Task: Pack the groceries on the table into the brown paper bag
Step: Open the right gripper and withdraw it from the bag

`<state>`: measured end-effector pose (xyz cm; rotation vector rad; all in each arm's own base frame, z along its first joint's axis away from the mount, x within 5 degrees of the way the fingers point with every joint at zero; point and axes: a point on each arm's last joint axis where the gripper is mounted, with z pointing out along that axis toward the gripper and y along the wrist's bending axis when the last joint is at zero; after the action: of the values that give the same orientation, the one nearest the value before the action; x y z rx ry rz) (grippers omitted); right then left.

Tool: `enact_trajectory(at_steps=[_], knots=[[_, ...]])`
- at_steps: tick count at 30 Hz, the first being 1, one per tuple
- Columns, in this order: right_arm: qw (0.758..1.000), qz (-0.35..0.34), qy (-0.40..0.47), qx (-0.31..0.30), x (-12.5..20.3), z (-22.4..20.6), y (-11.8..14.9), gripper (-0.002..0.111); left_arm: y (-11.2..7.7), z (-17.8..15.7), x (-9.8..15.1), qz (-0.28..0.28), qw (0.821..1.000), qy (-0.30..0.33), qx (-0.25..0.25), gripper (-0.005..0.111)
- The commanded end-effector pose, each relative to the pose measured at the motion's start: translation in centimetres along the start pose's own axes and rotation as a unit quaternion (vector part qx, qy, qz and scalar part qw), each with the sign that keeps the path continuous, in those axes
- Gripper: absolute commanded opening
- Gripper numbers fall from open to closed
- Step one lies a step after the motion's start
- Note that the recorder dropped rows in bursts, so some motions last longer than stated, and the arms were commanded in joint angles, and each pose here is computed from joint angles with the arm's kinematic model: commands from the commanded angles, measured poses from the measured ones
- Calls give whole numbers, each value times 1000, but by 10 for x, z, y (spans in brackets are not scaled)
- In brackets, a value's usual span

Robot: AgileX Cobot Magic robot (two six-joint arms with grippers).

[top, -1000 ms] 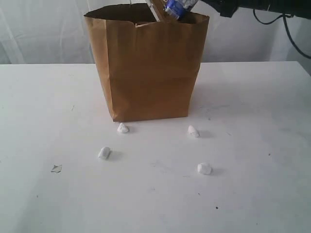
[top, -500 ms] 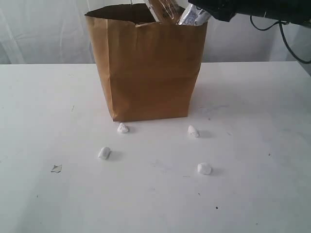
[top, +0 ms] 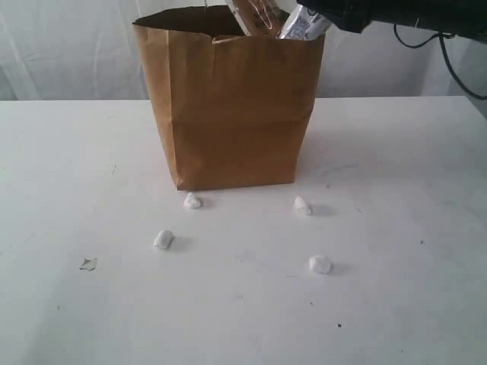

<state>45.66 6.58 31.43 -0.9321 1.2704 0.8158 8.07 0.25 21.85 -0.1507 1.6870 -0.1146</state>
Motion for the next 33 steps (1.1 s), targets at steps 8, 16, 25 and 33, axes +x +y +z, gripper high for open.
enact_trajectory(at_steps=[8, 16, 25, 33], knots=[[998, -50, -27, 37, -58, -36, 0, 60, -1, 0, -1, 11, 1000, -1, 4, 0], [991, 90, -42, 87, -97, -85, -3, 33, -1, 0, -1, 11, 1000, -1, 4, 0], [919, 214, 243, 223, -86, -161, 8, 0, -1, 0, -1, 11, 1000, -1, 4, 0], [821, 172, 264, 476, -138, -203, 67, 0, -1, 0, -1, 11, 1000, -1, 4, 0]])
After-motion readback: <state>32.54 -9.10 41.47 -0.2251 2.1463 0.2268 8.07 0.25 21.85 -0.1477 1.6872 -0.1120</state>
